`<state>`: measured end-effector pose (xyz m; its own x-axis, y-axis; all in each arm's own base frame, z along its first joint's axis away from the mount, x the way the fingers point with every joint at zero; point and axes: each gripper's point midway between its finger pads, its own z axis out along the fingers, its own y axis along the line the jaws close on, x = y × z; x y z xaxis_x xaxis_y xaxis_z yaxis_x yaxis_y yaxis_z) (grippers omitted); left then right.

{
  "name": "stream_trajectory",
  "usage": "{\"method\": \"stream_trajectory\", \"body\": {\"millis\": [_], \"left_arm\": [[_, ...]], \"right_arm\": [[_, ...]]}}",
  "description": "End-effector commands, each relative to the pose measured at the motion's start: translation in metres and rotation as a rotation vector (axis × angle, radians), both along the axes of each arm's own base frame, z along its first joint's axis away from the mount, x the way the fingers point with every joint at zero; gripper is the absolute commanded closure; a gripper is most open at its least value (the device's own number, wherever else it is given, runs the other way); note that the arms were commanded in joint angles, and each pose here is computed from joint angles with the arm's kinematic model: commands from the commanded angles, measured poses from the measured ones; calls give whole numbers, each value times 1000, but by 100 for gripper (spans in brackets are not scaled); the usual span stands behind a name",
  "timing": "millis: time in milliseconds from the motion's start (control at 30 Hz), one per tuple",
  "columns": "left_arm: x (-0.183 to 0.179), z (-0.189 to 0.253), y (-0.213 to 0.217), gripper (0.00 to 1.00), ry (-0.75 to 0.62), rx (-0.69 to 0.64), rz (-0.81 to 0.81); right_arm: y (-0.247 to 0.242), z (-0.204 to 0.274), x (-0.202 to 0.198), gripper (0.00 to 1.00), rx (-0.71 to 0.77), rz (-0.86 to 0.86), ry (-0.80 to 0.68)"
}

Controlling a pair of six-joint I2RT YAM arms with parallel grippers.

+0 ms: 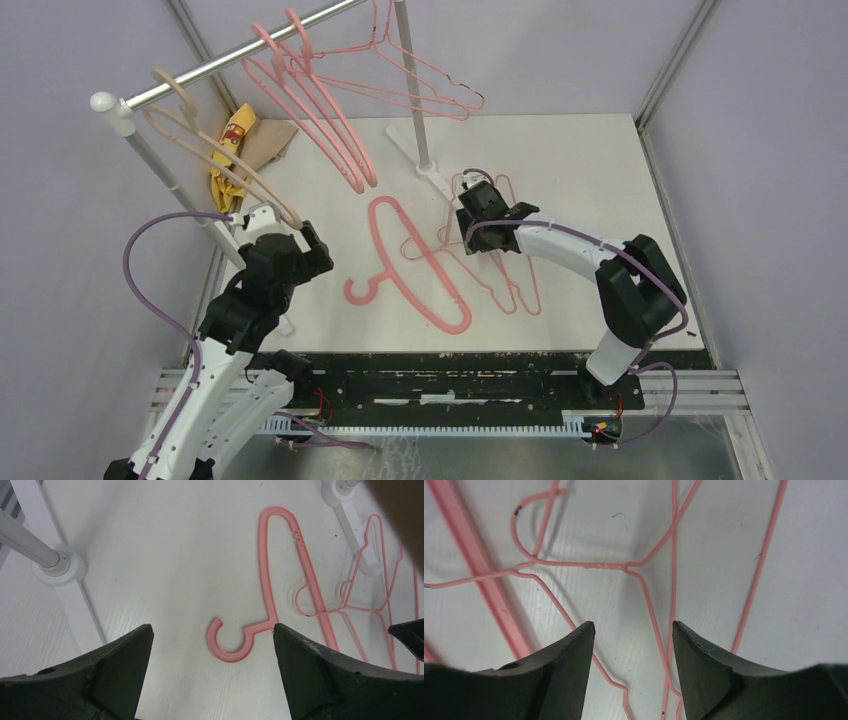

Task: Organize the hangers

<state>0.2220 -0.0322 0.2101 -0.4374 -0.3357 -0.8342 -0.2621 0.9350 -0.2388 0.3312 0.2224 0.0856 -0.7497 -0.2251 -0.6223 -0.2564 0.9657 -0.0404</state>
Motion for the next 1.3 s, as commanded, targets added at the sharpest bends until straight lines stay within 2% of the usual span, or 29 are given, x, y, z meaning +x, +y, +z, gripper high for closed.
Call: {"method": "stream_trajectory", "body": {"millis": [0, 200, 500, 633, 967, 1100, 1267], "left_arm": [[4, 12, -4, 4, -50, -57, 10], [3, 11, -4, 4, -49, -60, 15], [3, 13, -4, 4, -49, -62, 18], [3, 12, -4, 5, -43, -60, 20], [7, 9, -7, 5, -24, -60, 10], [7, 8, -9, 5, -28, -70, 4], [6, 7, -9, 5, -27, -71, 4]], "right_arm": [[-12, -26, -3, 35, -78, 4, 56], [-9, -45, 0, 43, -71, 16, 101], [-13, -65, 7, 46, -77, 3, 123], [-13, -76, 8, 51, -75, 7, 150], [-17, -53, 3, 77, -31, 4, 100], [-15, -28, -4, 99, 32, 6, 60], [-9, 11, -16, 100, 146, 29, 11]]}}
